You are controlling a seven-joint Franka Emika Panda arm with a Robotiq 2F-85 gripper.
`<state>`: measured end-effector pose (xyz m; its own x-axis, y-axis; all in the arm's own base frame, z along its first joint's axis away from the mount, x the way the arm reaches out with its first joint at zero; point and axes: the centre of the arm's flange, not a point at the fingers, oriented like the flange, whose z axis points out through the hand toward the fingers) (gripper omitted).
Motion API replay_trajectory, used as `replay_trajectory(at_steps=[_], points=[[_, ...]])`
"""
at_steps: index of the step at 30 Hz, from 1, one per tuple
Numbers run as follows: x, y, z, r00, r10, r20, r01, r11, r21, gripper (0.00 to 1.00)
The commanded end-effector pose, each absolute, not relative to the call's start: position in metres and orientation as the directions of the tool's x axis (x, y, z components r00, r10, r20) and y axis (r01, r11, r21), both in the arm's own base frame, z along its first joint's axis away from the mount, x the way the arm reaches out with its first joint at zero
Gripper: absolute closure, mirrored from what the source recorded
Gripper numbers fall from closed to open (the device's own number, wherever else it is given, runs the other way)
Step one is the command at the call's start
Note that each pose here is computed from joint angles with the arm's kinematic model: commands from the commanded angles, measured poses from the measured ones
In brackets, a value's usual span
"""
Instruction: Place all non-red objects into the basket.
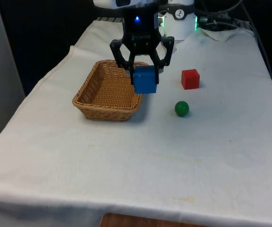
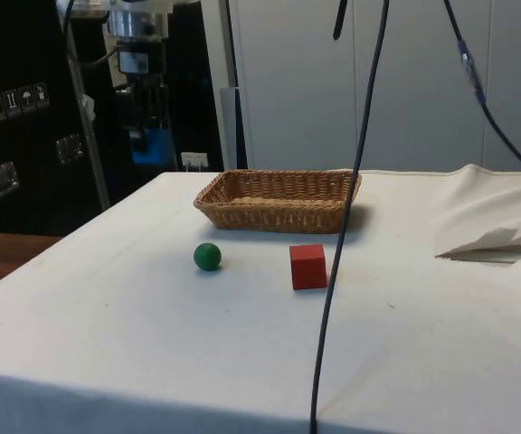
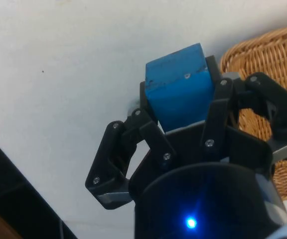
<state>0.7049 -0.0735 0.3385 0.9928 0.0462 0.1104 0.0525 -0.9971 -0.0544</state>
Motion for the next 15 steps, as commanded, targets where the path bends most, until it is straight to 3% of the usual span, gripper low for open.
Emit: replay_trajectory(at_steps=[1,15], points=[[0.703,-0.075,0.34,0.993,0.047,0.111,0.053,-0.997,-0.055,0.99],[0.671,-0.082,0.352,0.993,0.069,0.094,0.074,-0.996,-0.051,0.99]])
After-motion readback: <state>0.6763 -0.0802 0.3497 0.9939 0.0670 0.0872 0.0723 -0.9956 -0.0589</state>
